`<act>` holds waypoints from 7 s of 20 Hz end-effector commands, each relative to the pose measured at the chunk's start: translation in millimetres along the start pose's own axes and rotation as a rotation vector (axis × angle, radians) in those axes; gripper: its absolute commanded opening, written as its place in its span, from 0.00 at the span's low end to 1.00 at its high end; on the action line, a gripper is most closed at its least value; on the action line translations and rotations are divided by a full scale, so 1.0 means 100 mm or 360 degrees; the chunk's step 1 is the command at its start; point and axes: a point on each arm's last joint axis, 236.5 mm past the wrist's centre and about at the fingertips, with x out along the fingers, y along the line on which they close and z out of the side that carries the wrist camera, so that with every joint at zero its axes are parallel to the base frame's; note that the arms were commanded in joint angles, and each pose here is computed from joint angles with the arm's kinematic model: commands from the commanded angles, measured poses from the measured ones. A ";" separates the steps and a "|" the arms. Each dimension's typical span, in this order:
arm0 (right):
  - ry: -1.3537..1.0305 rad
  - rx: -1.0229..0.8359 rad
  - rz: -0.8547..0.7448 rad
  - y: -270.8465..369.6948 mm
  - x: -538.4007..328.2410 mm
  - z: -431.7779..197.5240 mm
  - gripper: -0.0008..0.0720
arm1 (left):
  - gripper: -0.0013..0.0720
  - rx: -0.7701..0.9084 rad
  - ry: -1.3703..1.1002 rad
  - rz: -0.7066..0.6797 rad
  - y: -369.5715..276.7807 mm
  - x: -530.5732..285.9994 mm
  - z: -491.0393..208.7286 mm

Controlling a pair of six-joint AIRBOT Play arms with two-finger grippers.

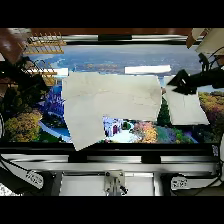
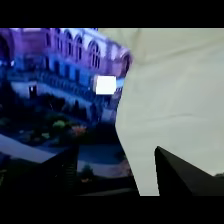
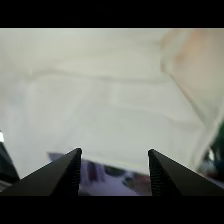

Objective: Fold the shirts.

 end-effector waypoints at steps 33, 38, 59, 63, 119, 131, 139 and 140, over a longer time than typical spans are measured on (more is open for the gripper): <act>0.0207 0.0598 0.0138 -0.55 0.86 -1.10 0.77 | 0.06 -0.0053 0.0175 -0.0286 -0.28 1.43 -0.68; 0.0268 0.0739 0.0208 -0.56 1.03 -1.11 0.77 | 0.06 -0.0039 0.0183 -0.0288 -0.28 1.42 -0.69; 0.0329 0.0971 0.0214 -0.73 1.30 -1.14 0.15 | 0.06 -0.0034 0.0183 -0.0288 -0.28 1.42 -0.69; 0.0297 0.0645 0.0285 -0.52 1.08 -1.05 0.15 | 0.06 0.0064 0.0144 -0.0300 -0.36 1.24 -0.58; -0.0771 -0.0660 -0.0274 0.60 1.32 1.47 0.08 | 0.05 0.0198 -0.1372 0.0159 -0.31 -0.12 1.48; -0.0618 -0.0564 -0.0252 0.36 1.75 1.32 0.08 | 0.06 0.0243 -0.1096 0.0168 -0.33 0.89 1.43; -0.0303 -0.0723 -0.0424 0.31 1.41 0.88 0.08 | 0.05 0.0244 -0.0616 0.0264 0.25 0.64 0.70; -0.0284 -0.0713 -0.0421 0.32 1.38 0.84 0.08 | 0.05 0.0237 -0.0545 0.0254 0.25 0.69 0.60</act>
